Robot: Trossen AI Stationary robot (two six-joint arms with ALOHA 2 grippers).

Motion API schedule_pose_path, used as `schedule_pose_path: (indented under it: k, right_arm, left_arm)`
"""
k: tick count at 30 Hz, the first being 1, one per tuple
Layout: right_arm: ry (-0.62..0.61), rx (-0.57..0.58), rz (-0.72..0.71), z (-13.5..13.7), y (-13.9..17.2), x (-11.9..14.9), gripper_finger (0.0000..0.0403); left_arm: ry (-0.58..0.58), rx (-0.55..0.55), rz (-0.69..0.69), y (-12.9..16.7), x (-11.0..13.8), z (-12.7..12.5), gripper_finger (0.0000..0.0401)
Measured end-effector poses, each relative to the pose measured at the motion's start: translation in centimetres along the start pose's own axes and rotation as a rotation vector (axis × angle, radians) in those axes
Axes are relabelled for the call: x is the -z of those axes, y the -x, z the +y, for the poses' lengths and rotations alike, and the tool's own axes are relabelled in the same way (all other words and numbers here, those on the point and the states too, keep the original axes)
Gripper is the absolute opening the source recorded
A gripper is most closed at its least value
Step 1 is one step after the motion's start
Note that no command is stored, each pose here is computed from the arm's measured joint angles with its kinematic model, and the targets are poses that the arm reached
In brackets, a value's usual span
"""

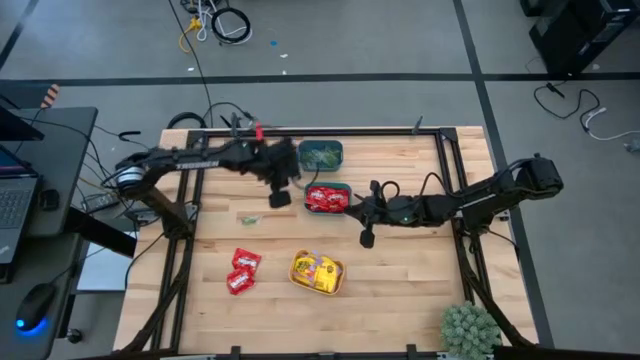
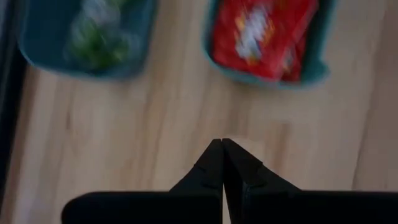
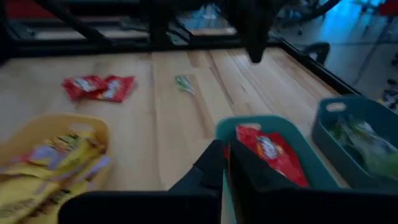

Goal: Sort candy
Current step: Put the green gummy into the blue bin

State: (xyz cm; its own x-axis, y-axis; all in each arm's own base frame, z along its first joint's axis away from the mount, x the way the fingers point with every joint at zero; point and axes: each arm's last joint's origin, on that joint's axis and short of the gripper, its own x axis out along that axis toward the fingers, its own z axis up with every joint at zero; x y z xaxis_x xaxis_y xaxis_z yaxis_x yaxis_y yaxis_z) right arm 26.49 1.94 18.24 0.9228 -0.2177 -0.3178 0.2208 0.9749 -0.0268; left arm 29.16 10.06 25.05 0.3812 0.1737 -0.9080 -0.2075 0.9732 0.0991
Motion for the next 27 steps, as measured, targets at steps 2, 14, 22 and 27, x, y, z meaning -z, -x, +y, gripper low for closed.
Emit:
schedule_pose_path:
  k: [2, 14, 22, 27]
  right_arm:
    - [-0.002, -0.017, -0.023, 0.4, 0.1, -0.2, 0.0011]
    - [-0.011, -0.069, -0.088, 1.7, 0.6, -0.7, 0.0018]
    - [-0.029, -0.073, -0.129, 1.7, 0.6, -1.2, 0.0018]
    - [-0.028, -0.072, -0.127, 1.7, 0.6, -1.1, 0.0016]
  left_arm:
    - [0.003, 0.002, 0.002, 0.2, 1.5, -1.3, 0.0001]
    - [0.110, 0.073, 0.092, 3.4, 9.1, -8.8, 0.0001]
    - [0.055, 0.048, 0.179, 1.8, 10.7, -10.7, 0.0045]
    - [0.051, 0.000, 0.203, 0.8, 11.1, -10.4, 0.0097]
